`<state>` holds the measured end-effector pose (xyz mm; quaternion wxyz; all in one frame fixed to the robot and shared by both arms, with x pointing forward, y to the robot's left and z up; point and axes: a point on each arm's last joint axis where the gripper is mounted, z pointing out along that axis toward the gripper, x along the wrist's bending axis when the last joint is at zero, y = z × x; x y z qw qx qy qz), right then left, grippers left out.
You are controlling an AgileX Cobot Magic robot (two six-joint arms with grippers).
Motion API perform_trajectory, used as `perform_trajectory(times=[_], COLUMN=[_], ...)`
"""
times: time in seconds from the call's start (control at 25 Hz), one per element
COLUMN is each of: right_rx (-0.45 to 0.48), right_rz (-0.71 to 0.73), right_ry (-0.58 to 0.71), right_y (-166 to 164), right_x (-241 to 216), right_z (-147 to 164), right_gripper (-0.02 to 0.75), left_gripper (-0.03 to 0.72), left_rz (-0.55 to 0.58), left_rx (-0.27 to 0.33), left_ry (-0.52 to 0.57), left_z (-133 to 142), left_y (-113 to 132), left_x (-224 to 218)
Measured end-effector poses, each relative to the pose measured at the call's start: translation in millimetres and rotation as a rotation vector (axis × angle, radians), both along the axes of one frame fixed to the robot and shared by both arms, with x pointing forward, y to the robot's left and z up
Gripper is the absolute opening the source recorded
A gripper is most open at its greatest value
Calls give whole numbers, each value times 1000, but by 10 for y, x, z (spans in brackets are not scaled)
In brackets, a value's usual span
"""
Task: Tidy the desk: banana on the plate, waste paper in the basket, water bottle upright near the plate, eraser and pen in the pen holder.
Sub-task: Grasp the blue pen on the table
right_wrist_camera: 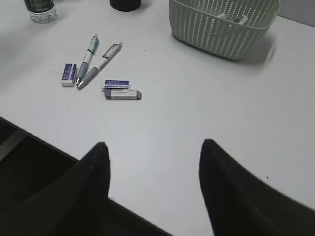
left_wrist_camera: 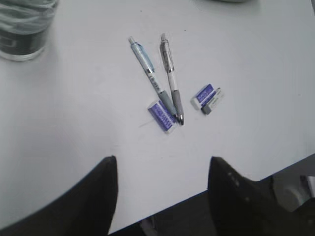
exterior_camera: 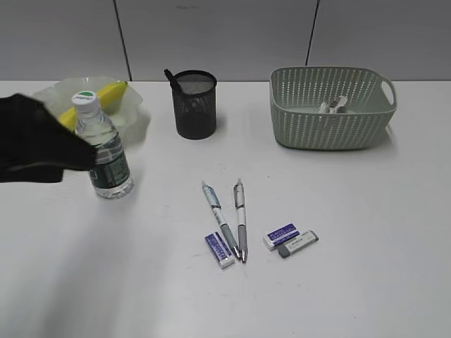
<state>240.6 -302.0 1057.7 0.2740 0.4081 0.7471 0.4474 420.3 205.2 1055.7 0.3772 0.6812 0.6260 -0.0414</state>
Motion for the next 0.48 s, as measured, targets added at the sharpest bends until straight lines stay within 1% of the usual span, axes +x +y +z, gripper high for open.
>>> perform_trajectory(times=[0.04, 0.12, 0.2, 0.28, 0.36, 0.48], right_rx=[1, 2, 3, 4, 4, 4], right_rz=[0, 0, 0, 0, 0, 0], right_ry=[-1, -4, -5, -6, -7, -7], right_y=[-1, -4, -5, -6, -7, -7], right_x=[-1, -6, -8, -10, -11, -11], right_z=[0, 0, 0, 0, -2, -2], right_gripper=[459, 446, 438, 435, 435, 433], left_gripper=[435, 435, 435, 435, 435, 435], left_rz=[-2, -22, -52, -87, -97, -55], left_rx=[-9, -12, -4, 10, 15, 10], left_ry=[36, 63, 76, 73, 87, 183], left_z=[-46, -96, -185, -303, -434, -708], left_y=[-68, -244, -470, -746, -993, -1304], left_x=[129, 371, 565, 735, 867, 1047])
